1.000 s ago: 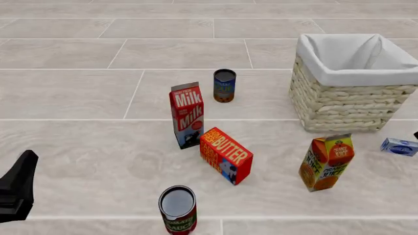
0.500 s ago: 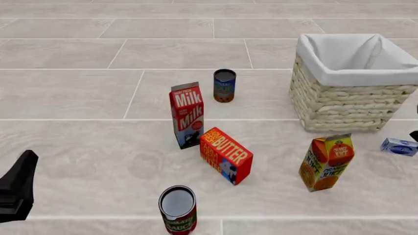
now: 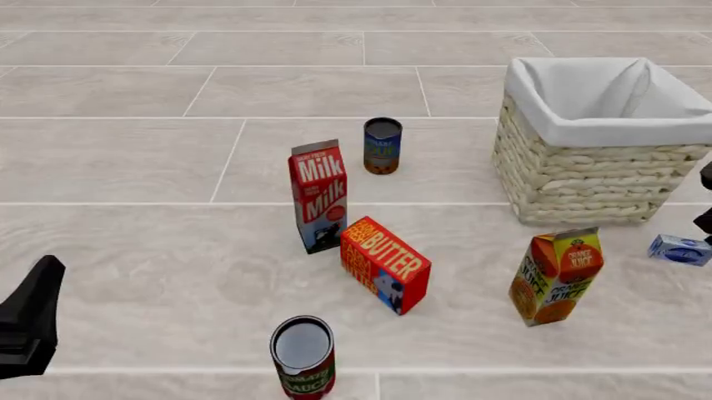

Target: Pick the cream cheese and place it in the basket.

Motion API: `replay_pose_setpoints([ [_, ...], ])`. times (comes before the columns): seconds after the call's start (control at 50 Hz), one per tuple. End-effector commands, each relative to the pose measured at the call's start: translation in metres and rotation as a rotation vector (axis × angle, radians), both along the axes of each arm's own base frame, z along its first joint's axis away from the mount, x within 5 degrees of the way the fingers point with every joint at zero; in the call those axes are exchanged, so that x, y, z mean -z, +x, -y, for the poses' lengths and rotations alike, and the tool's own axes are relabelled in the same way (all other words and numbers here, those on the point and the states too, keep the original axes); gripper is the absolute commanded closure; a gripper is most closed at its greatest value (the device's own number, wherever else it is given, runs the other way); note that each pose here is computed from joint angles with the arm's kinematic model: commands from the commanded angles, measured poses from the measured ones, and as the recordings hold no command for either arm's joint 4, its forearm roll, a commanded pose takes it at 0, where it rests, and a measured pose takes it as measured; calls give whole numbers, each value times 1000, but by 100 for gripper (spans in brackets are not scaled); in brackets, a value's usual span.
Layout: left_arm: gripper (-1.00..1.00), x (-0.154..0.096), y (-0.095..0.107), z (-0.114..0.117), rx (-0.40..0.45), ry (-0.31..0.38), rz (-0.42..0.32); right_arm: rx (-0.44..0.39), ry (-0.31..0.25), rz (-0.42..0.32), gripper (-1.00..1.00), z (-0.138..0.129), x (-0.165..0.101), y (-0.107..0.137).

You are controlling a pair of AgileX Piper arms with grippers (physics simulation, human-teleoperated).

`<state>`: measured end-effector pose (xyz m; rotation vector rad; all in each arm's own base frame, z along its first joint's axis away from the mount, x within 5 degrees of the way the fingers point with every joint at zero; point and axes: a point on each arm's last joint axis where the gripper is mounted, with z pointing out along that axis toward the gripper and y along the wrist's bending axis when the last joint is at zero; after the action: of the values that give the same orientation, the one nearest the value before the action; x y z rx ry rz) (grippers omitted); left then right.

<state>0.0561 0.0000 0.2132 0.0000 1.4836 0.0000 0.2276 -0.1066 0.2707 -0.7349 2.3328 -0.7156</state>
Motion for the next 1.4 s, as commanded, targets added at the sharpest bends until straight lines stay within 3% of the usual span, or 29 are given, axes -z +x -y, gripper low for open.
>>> replay_pose_setpoints([
  [0.02, -100, 0, 0, 0, 0, 0, 0, -20, -18, -55, -100, 12, 16, 13],
  [1.08, -100, 0, 0, 0, 0, 0, 0, -53, -30, -156, -100, 41, 68, 51],
  [1.4, -100, 0, 0, 0, 0, 0, 0, -84, -37, -153, -100, 38, 67, 63],
])
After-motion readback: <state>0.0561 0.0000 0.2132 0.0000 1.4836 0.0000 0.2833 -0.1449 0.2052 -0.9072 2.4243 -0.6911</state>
